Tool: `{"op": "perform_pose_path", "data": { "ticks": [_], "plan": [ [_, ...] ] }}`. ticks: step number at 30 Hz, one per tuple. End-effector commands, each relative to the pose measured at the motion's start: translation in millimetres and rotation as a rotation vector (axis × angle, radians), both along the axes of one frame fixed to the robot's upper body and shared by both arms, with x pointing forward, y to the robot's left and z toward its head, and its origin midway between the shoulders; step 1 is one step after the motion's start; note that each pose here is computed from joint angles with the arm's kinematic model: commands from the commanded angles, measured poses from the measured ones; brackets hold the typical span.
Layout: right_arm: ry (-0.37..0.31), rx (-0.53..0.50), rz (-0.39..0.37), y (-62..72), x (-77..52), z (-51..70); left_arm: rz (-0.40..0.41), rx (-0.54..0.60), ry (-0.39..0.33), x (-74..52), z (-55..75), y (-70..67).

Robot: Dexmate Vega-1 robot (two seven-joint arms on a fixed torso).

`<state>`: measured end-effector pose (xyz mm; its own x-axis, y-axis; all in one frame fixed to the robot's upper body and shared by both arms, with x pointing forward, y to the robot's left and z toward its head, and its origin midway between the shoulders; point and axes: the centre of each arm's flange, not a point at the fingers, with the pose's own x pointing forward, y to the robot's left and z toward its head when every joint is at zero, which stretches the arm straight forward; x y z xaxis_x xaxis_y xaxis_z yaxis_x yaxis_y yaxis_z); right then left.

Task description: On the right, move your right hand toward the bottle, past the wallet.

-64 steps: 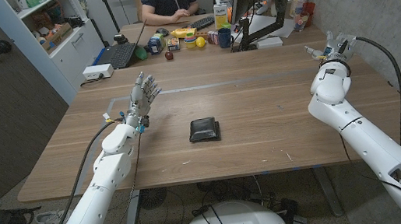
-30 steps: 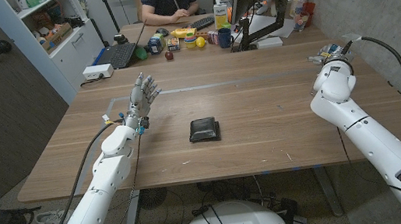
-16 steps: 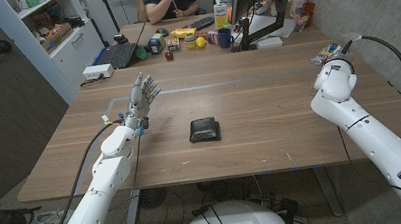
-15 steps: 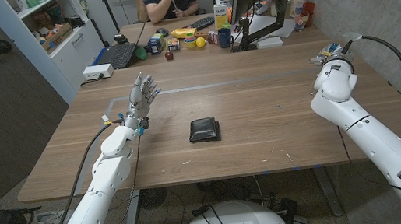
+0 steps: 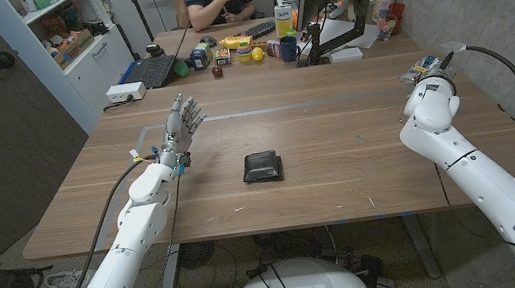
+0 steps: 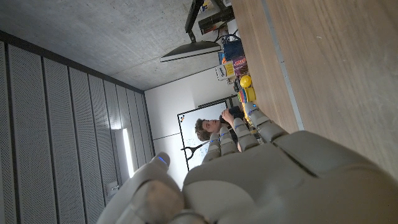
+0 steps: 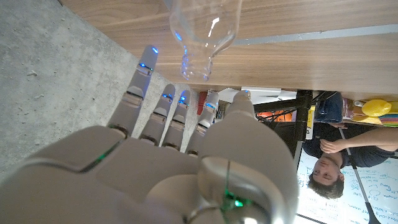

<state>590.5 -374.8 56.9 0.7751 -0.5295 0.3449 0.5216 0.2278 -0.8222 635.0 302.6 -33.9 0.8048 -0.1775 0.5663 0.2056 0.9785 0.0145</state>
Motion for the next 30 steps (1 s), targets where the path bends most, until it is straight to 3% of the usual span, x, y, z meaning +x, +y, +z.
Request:
{"op": "perform_pose_path", "data": {
  "ticks": [1,30],
  "plan": [
    [0.004,-0.004,0.004,0.0,-1.1,-0.2,0.001,-0.003,-0.001,-2.6,-1.2,0.4],
    [0.008,-0.009,0.006,-0.9,0.3,2.2,0.002,-0.002,-0.001,-4.2,-1.1,-2.9]
  ]
}}
